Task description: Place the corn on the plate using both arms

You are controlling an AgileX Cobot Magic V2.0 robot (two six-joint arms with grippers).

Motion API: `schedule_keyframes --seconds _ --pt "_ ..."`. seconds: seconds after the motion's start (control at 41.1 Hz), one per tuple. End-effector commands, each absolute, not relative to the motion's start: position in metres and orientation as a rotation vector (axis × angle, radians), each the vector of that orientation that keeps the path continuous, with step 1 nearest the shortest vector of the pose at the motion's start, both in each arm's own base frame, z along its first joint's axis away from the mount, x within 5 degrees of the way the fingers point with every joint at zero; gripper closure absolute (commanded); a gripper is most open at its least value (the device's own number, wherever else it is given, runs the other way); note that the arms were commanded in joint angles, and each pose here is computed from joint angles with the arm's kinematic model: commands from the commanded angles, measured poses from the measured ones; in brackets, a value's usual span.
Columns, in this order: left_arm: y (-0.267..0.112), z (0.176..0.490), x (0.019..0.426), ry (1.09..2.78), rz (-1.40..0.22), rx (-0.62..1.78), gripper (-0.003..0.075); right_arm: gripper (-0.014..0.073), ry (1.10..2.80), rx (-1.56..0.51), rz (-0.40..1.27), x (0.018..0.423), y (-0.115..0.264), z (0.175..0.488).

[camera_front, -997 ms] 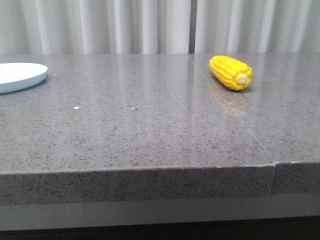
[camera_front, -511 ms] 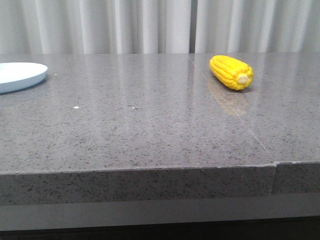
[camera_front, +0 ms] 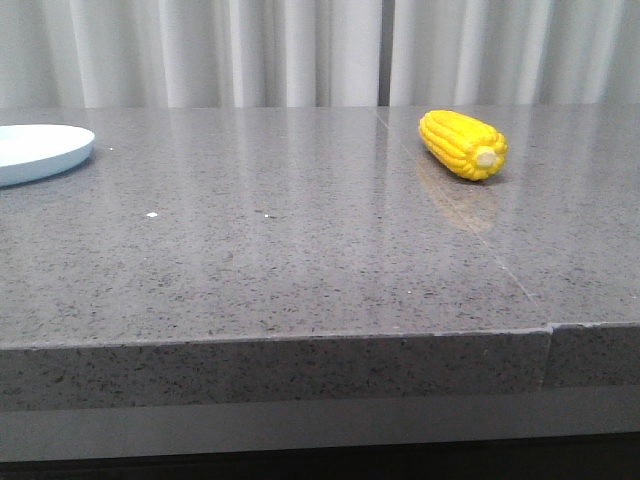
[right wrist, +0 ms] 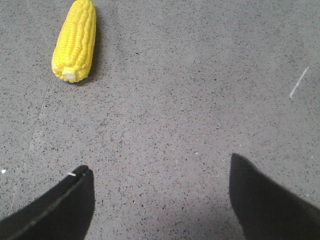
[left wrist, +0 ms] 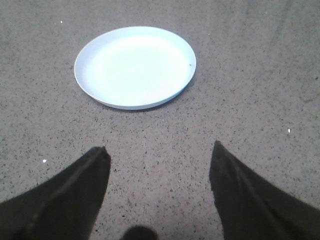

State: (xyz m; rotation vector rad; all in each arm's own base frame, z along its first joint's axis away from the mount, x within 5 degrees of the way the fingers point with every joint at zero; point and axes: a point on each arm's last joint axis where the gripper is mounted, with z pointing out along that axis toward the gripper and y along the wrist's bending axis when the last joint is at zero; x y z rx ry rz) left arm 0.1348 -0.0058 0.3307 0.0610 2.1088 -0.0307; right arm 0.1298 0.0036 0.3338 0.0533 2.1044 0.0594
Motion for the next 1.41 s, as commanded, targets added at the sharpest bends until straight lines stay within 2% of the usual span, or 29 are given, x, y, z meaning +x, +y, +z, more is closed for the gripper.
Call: schedule_keyframes --seconds 0.0,0.268,0.486,0.584,0.778,0.851,1.143,1.386 --pt "-0.005 0.348 0.148 2.094 -0.007 0.078 0.0238 -0.0007 2.023 0.031 0.044 0.134 0.003 0.346" --pt "0.001 0.345 0.2 2.285 0.134 0.149 0.0238 -0.0007 2.023 0.031 0.044 0.134 0.003 0.346" --pt "0.02 0.347 0.246 2.354 0.136 0.021 0.0237 -0.0007 2.023 0.031 0.044 0.134 0.003 0.346" --pt "0.037 0.349 0.264 2.373 0.066 -0.066 0.0237 -0.0007 2.023 0.031 0.044 0.134 0.003 0.346" --pt "0.076 0.346 0.299 2.326 -0.158 -0.193 0.0238 -0.0007 2.023 0.031 0.044 0.134 0.003 0.346" --pt "0.09 0.343 0.31 2.297 -0.193 -0.257 0.0238 -0.0007 2.023 0.031 0.044 0.134 0.003 0.346" --pt "0.108 0.323 0.357 2.234 -0.139 -0.301 0.0238 -0.0007 2.023 0.031 0.044 0.134 0.003 0.346" --pt "0.107 0.304 0.394 2.27 -0.14 -0.236 0.0238 -0.0007 2.023 0.031 0.044 0.134 0.003 0.346"
